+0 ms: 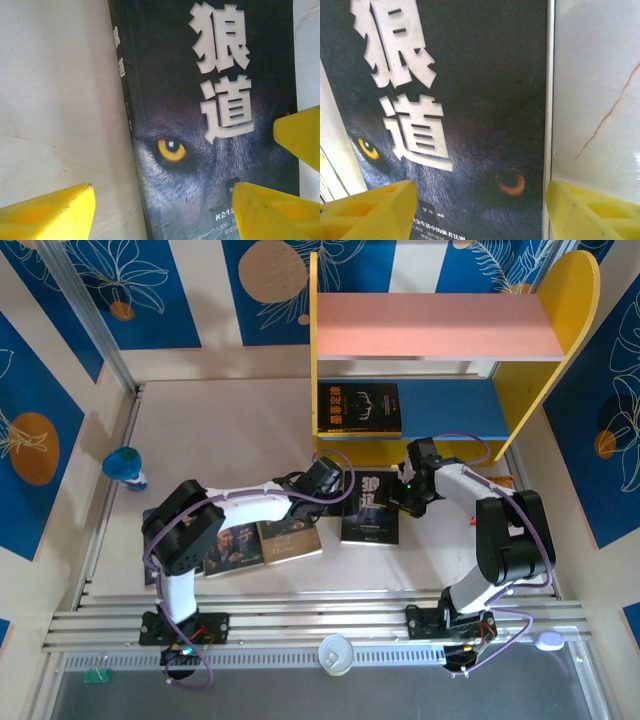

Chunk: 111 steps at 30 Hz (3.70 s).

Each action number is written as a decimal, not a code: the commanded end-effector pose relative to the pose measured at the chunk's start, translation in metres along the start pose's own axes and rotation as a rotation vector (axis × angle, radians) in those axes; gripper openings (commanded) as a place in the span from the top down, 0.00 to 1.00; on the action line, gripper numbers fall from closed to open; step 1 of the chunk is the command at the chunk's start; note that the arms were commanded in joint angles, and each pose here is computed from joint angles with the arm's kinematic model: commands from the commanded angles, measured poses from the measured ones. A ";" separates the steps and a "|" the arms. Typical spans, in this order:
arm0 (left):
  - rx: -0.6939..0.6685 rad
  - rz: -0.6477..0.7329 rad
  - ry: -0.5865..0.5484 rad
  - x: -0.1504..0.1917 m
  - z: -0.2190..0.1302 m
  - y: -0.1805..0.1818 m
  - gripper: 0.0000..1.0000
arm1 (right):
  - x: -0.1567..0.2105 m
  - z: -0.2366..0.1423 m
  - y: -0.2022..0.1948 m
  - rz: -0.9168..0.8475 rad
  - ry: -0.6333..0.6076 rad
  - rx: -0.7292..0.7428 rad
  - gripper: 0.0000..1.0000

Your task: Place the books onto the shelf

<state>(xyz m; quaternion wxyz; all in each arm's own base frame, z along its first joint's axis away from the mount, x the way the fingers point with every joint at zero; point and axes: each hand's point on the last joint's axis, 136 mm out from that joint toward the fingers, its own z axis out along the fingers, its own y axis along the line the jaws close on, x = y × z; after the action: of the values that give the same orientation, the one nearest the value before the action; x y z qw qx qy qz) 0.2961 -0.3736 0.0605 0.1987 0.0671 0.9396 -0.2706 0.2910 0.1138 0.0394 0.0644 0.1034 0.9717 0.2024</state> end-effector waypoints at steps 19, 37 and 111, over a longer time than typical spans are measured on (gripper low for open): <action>0.009 -0.036 0.032 0.004 0.012 -0.001 0.28 | 0.011 0.019 0.010 -0.014 0.062 -0.006 0.34; 0.001 -0.046 0.050 0.010 0.019 0.003 0.29 | 0.026 0.032 0.007 -0.084 0.122 0.132 0.53; 0.405 0.063 -0.040 -0.014 -0.036 -0.101 0.32 | 0.024 0.033 0.032 -0.130 0.122 0.033 0.70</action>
<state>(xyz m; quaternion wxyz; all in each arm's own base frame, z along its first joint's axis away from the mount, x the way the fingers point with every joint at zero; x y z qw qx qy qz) 0.2808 -0.4113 0.1046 0.1948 0.0958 0.8960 -0.3873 0.2891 0.1409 0.0253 0.0372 0.0517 0.9864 0.1517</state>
